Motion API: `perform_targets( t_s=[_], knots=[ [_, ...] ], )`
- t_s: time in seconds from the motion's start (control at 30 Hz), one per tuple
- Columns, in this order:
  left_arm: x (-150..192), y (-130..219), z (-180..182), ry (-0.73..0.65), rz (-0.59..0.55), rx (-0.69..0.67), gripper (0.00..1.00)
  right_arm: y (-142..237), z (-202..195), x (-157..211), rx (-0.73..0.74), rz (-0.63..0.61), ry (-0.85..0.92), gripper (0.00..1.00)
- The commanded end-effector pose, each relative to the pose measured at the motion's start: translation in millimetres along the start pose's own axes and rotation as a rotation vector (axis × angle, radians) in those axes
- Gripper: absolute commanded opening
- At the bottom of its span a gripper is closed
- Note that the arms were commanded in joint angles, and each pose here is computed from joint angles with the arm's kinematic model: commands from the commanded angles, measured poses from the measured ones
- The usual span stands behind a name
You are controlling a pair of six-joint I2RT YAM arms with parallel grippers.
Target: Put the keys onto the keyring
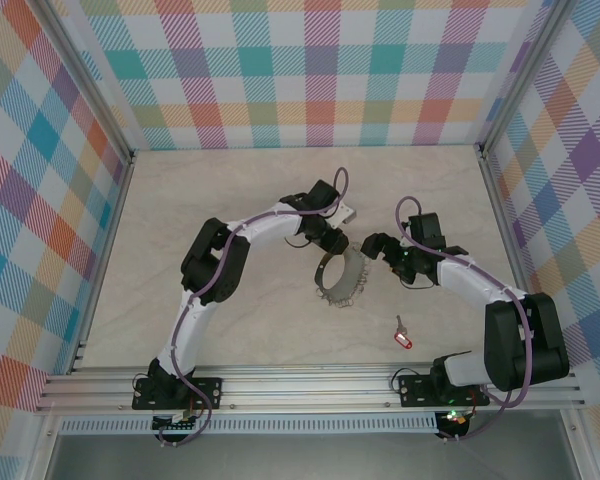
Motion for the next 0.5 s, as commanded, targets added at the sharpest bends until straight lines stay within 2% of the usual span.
perform_targets(
  t_s=[0.0, 0.23, 0.47],
  knots=[
    [-1.5, -7.2, 6.0, 0.000, 0.010, 0.015, 0.35, 1.3, -0.1, 1.5, -0.021, -0.004, -0.011, 1.00],
    [-2.0, -12.0, 12.6, 0.012, 0.016, 0.017, 0.35, 0.5, -0.9, 1.2, -0.020, -0.005, -0.015, 1.00],
    [-0.9, -12.4, 9.0, 0.020, 0.025, 0.058, 0.26, -2.4, -2.1, 2.4, -0.022, 0.001, -0.024, 1.00]
  ],
)
Point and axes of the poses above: each hand's point on the last joint's axis, 136 mm out from that joint toward the fingers, its own y axis back along the fingers, its own z axis along the line the jaws close on, x = y × z, the point moved 4 cm from there along y, back along the fingers, and after that the axes turned 14 degrees about y, right-handed, at the moved point
